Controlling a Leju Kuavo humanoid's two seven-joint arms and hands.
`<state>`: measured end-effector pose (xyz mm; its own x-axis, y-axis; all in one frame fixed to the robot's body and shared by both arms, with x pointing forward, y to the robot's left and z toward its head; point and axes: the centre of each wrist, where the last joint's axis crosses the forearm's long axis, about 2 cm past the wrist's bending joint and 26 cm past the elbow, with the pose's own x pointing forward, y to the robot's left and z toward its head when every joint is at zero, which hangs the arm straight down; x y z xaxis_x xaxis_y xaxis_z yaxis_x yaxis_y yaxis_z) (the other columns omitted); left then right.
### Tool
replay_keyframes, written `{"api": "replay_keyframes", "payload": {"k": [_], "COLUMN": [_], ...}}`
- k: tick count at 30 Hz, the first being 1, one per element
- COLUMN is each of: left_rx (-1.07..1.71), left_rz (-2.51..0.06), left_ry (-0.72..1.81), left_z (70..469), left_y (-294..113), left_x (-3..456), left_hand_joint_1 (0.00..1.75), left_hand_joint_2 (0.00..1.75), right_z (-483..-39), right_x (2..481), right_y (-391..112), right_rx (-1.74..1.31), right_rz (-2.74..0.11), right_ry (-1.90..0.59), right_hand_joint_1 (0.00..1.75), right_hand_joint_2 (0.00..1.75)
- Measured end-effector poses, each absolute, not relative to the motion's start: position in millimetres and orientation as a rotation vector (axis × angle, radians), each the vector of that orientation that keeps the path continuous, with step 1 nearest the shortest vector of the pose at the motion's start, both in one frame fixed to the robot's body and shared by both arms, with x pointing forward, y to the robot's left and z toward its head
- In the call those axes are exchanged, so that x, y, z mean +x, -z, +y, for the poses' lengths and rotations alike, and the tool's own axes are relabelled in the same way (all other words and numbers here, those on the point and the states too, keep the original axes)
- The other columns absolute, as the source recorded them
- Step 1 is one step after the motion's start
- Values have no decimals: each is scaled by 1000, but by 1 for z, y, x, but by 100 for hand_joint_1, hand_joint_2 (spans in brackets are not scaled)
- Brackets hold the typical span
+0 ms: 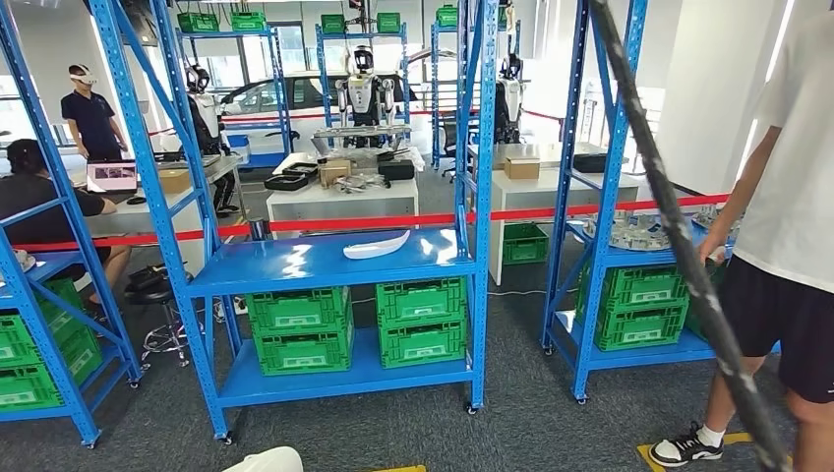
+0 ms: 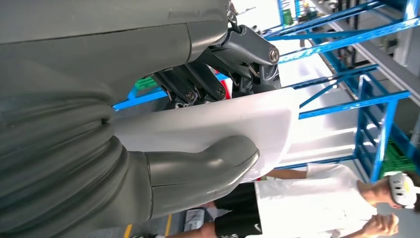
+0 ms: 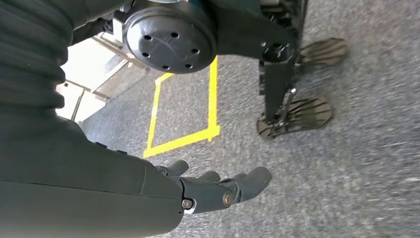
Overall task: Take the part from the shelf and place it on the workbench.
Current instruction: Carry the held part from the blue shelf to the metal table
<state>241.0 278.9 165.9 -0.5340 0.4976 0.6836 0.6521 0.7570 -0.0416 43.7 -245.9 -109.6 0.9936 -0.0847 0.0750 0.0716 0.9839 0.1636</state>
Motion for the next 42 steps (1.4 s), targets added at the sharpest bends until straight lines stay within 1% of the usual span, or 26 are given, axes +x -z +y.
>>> {"api": "replay_keyframes", "payload": {"k": [12, 20, 42], "left_rx": [-866, -865, -861], "left_rz": [-2208, -2182, -2179], "left_ry": [281, 278, 268], "left_z": [279, 278, 279], "left_y": [-164, -159, -163], "left_x": [246, 247, 265], "left_hand_joint_1": [175, 175, 175], "left_hand_joint_2": [175, 175, 175], "right_z": [-248, -249, -251], "right_x": [39, 38, 40], "right_y": [110, 110, 110], "right_rx": [200, 197, 192], "right_rz": [-118, -113, -112], "right_ry": [27, 29, 41], "right_hand_joint_1": [0, 0, 0], "right_hand_joint_2": [175, 175, 175]}}
